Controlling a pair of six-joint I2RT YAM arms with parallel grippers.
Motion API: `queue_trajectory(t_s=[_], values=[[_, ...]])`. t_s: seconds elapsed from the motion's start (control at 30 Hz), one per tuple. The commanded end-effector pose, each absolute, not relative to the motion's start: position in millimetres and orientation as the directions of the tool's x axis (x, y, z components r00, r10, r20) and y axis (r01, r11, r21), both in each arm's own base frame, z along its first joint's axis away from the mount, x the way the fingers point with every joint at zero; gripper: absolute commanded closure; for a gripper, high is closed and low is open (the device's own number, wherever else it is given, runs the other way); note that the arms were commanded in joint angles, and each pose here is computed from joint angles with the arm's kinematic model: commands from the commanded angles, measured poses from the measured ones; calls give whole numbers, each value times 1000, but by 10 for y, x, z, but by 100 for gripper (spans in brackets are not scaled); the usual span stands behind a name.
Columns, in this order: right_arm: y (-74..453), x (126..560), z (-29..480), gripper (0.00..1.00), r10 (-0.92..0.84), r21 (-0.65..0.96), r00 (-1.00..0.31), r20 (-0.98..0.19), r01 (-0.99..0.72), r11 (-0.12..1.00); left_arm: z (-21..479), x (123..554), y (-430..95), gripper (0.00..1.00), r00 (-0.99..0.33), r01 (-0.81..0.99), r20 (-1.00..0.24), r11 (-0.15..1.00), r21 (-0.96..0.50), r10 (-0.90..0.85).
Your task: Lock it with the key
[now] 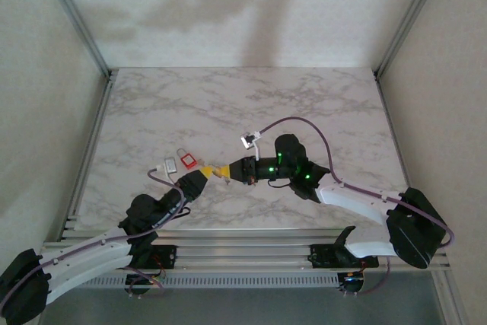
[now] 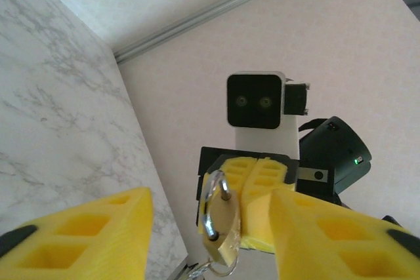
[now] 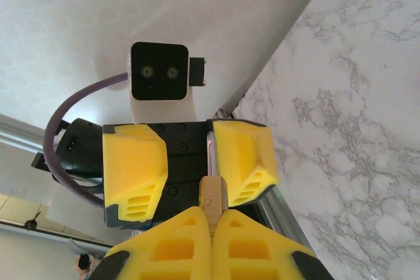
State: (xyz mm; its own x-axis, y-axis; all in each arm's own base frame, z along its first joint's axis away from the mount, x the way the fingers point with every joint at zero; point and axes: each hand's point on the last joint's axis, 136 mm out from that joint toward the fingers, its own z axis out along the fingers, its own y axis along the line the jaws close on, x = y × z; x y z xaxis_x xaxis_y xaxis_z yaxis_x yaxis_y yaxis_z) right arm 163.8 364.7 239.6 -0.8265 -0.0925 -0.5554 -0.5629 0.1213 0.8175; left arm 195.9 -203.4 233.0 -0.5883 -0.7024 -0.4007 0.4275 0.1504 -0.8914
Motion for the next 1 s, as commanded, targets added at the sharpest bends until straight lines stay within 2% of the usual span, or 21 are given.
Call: queue_trajectory(t_s=[0.0,0.17,0.33,0.63,0.83,0.97], values=[[3690,1589,2438,100,-104,799,-805,-584,-593,98,2577,1930,-2010,58,-571,480,-398,102,-872,-718],[3702,1570,2427,100,-108,803,-807,-580,-589,91,2559,1932,-1993,68,-569,476,-397,104,-873,-720],[3711,1552,2461,100,-109,804,-807,-581,-589,76,2520,1935,-2002,70,-573,472,-402,114,-874,-714],[3714,1541,2479,100,-111,811,-812,-573,-581,68,2471,1938,-2011,80,-575,468,-412,129,-874,-707],[3722,1519,2524,100,-107,824,-822,-559,-566,39,2453,1950,-2016,99,-570,469,-427,149,-871,-702],[3722,1505,2600,100,-106,833,-830,-548,-553,25,2412,1952,-2022,100,-570,467,-440,167,-869,-694]])
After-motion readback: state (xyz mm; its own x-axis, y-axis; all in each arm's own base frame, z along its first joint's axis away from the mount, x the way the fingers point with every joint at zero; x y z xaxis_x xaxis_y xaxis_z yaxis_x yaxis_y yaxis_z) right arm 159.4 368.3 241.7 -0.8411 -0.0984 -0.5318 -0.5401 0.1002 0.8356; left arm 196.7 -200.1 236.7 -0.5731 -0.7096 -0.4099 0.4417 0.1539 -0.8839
